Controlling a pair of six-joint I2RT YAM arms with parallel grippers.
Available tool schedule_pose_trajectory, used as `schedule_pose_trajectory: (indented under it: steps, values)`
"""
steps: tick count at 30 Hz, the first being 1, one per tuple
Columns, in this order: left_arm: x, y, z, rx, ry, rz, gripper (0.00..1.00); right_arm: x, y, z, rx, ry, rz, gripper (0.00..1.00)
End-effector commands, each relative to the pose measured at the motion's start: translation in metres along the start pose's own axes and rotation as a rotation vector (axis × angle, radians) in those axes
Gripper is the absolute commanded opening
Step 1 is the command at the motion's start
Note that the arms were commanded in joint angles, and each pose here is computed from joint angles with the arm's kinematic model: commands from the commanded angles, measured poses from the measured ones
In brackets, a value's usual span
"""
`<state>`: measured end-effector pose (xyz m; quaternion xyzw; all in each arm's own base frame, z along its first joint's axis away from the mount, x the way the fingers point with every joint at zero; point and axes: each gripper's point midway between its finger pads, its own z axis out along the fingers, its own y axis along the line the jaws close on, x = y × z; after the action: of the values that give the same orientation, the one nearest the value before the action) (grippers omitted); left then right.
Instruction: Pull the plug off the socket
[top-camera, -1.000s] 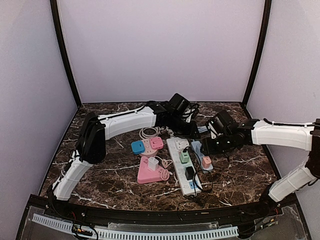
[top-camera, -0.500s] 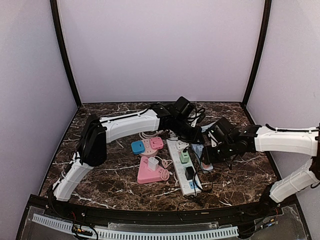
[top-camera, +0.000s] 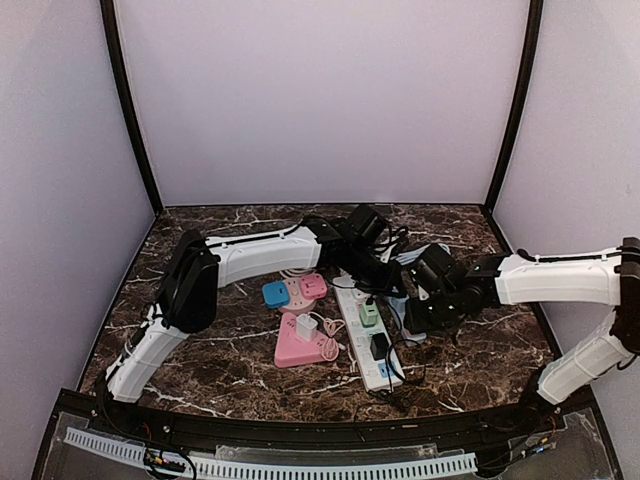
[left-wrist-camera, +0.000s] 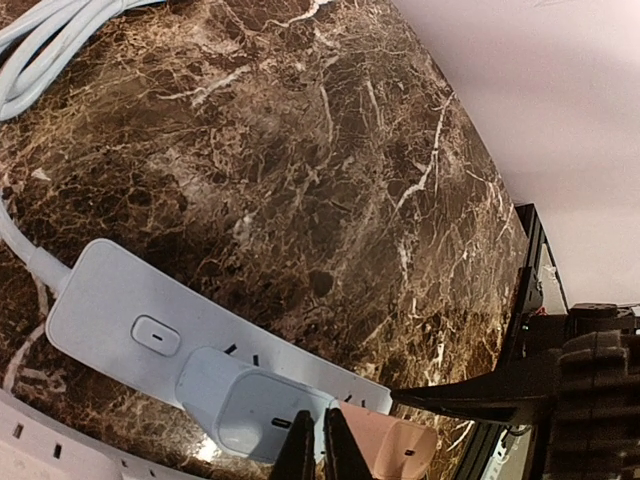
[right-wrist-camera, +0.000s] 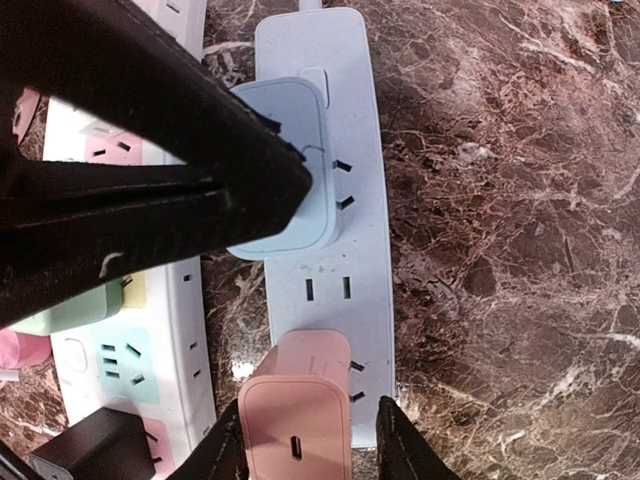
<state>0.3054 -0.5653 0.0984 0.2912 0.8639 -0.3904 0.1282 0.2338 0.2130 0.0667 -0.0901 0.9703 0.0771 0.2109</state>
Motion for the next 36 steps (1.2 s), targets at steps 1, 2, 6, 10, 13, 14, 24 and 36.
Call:
schedule_pose_trajectory:
  steps: [1, 2, 6, 10, 13, 14, 24, 36]
  values:
    - [0.014, 0.011, 0.008, -0.028, 0.037, -0.021, 0.05, -0.017, 0.007, -0.004, 0.016, -0.061, -0.006, 0.39]
    - [0.015, 0.013, 0.009, -0.040, 0.039, -0.023, 0.05, -0.018, 0.008, -0.005, 0.018, -0.065, -0.010, 0.38]
    - [0.021, 0.023, 0.012, -0.071, 0.056, -0.033, 0.05, -0.024, 0.012, -0.007, 0.020, -0.083, -0.026, 0.31]
    - [0.030, 0.033, 0.015, -0.102, 0.079, -0.043, 0.03, -0.029, 0.017, -0.013, 0.025, -0.108, -0.038, 0.23]
    - [0.040, 0.039, 0.017, -0.115, 0.103, -0.051, 0.01, -0.033, 0.018, -0.019, 0.018, -0.123, -0.043, 0.19]
    - [0.041, 0.040, 0.017, -0.117, 0.103, -0.050, 0.00, -0.032, 0.018, -0.020, 0.018, -0.122, -0.044, 0.19]
    - [0.049, 0.045, 0.016, -0.132, 0.118, -0.054, 0.00, -0.011, 0.011, -0.007, 0.025, -0.055, -0.032, 0.40]
    - [0.054, 0.049, 0.018, -0.140, 0.131, -0.062, 0.00, 0.000, 0.003, 0.006, 0.089, 0.001, -0.024, 0.36]
